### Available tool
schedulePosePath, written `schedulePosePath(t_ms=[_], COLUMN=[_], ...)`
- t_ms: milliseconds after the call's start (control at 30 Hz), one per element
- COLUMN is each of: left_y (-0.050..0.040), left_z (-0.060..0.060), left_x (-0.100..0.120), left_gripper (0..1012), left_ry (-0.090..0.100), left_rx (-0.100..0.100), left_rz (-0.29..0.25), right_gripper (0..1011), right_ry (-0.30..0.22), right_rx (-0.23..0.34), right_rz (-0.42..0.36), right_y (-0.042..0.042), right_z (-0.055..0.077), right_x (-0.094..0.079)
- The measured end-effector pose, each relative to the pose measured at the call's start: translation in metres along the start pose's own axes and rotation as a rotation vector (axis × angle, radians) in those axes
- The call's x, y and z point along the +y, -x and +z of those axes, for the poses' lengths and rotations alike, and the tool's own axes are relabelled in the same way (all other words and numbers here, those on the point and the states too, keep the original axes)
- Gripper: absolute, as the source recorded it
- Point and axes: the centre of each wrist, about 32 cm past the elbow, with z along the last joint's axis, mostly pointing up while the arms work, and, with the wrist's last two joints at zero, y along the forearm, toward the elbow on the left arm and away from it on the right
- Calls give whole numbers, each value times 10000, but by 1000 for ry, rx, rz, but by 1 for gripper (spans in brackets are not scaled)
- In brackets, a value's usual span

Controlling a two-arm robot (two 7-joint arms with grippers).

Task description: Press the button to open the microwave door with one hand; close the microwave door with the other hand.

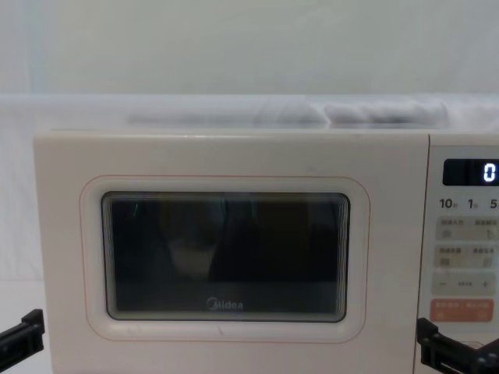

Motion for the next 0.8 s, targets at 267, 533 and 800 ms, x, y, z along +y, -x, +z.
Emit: schedulePosePath(t_ms=[267, 533, 800], left_y=[0, 0, 0], left_z=[0, 0, 0], left_x=[0, 0, 0], left_gripper=[1007, 1007, 1007], left_ry=[0, 0, 0], left_rx=[0, 0, 0], left_rz=[0, 0, 0], right_gripper=[1002, 1002, 1002], right_ry=[0, 0, 0], right_rx=[0, 0, 0], right_rz=[0, 0, 0], right_y=[0, 0, 0], right_z=[0, 0, 0], right_x=[0, 0, 0])
